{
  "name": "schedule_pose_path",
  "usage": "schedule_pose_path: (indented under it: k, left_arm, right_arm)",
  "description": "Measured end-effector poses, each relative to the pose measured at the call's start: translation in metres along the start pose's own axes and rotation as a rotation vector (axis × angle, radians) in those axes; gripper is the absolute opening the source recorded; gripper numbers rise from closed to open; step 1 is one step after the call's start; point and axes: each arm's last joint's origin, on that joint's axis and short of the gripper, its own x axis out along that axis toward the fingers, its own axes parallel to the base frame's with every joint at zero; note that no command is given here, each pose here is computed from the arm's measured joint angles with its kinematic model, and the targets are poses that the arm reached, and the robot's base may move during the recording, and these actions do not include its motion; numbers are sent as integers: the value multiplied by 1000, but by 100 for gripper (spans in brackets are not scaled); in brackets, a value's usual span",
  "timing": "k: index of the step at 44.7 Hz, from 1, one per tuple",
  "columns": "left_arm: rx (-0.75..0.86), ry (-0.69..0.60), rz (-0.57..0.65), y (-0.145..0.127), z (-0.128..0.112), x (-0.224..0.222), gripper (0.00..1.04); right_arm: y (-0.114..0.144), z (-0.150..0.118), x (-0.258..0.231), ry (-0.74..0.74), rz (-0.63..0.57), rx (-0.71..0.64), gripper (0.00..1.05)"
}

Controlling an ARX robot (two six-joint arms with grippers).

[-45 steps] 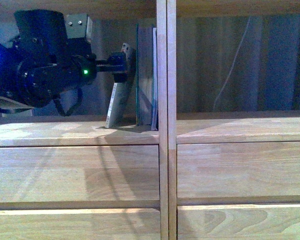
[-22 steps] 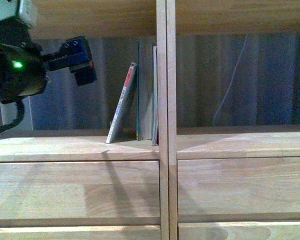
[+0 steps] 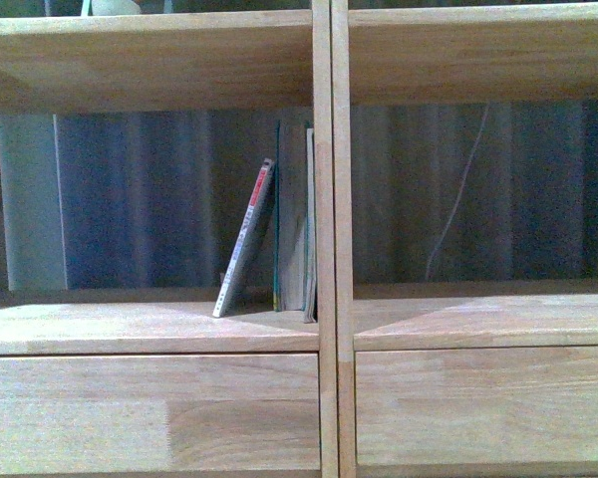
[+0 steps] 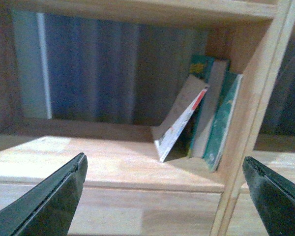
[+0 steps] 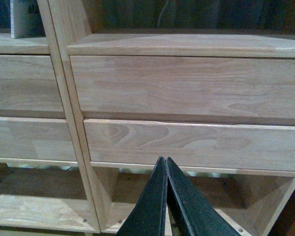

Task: Organize books on shelf

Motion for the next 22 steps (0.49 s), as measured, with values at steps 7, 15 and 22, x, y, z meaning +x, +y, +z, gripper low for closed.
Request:
schedule_pose_path:
  k: [7,15,22]
  left_arm:
    - [27,-2,81,12,-8,-40,97]
    - [29,5,222,23,-25,-73,97]
    - [-5,26,279,26,-50,-91,97]
  right_arm:
    - [0,0,0,0,0,0,3]
    - [0,0,0,0,0,0,3]
    - [0,0,0,0,0,0,3]
